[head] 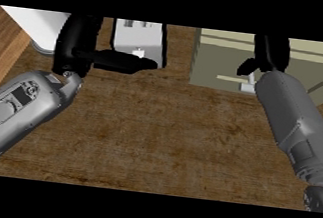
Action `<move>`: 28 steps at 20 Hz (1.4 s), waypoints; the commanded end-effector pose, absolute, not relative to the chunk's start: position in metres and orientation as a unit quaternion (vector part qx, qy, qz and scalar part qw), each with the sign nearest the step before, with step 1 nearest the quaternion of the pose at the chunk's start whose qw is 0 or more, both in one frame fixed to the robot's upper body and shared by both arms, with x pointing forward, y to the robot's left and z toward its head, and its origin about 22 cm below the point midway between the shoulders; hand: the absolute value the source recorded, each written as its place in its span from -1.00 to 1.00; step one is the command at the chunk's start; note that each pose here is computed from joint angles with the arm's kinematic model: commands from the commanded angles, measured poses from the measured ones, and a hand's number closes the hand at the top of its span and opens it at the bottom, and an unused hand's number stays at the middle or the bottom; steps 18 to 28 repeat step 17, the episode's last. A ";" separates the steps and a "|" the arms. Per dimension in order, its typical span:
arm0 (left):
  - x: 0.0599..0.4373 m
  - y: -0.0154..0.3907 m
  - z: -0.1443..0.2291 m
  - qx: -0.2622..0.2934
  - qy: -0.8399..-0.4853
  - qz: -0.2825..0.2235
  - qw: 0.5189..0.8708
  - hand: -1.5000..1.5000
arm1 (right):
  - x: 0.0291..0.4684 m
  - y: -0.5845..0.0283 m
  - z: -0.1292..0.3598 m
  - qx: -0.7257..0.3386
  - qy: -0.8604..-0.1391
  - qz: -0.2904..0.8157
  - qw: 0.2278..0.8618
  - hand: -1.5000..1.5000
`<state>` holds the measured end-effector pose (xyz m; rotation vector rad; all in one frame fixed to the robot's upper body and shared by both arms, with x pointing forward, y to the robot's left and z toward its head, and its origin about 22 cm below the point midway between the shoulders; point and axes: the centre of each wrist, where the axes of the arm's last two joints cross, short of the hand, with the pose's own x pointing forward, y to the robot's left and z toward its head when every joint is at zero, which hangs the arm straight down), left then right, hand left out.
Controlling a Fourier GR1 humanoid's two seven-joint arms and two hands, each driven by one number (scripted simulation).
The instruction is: Pick up the can, place it into the drawer and close the drawer
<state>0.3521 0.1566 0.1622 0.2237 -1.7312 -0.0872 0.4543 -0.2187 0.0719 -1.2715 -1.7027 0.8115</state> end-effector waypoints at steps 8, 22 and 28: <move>0.347 0.169 0.143 0.114 -0.752 -0.030 0.648 -1.00 | 0.470 -0.176 0.119 -0.348 -0.800 0.158 0.462 -1.00; 0.340 0.182 0.143 0.113 -0.754 -0.022 0.647 -1.00 | 0.471 -0.175 0.120 -0.255 -0.815 0.072 0.516 -1.00; 0.340 0.182 0.143 0.113 -0.754 -0.022 0.647 -1.00 | 0.471 -0.175 0.120 -0.255 -0.815 0.072 0.516 -1.00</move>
